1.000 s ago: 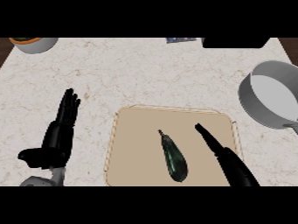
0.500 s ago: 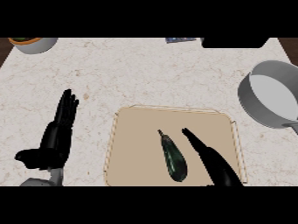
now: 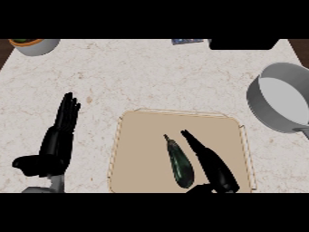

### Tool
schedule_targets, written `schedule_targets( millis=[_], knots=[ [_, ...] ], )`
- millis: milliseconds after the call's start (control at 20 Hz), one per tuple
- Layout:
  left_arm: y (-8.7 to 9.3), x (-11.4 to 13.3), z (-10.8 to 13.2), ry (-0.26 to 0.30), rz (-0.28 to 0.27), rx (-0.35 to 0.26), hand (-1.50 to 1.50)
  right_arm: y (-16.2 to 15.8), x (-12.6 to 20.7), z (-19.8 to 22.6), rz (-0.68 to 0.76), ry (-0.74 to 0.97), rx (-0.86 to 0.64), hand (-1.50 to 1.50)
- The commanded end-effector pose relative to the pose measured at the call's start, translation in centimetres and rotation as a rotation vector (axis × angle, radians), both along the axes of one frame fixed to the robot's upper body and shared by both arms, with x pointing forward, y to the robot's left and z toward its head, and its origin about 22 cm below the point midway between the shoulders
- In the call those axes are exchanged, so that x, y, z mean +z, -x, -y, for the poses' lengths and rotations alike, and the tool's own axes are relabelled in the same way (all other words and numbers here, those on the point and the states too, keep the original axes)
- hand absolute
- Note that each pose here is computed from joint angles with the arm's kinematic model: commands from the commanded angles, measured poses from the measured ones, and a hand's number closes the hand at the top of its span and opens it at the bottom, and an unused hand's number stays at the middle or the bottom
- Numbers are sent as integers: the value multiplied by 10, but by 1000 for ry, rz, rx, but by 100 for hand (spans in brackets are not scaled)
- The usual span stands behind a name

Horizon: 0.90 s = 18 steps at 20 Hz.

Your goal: Pick the eggplant from the tray and place it in the pot

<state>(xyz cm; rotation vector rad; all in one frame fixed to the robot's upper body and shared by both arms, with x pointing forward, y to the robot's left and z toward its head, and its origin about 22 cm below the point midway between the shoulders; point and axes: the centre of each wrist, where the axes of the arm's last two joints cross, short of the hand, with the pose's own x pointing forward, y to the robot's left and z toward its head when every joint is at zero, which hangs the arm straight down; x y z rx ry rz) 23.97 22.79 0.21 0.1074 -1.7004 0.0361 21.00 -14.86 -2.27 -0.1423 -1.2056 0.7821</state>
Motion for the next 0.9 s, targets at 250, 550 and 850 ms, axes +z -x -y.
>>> schedule_targets(
  millis=[250, 550, 850],
  knots=[
    [-12, 5, 5, -7, 2, -3, 0, -8, -18, -4, 4, -9, 30, -150],
    [-13, 5, -11, 9, 11, 10, 0, -2, -20, -18, 208, 55, -70, 150],
    [6, -13, 5, 10, 0, 0, 0, -22, -32, -4, 223, 59, -56, 150]
  ],
)
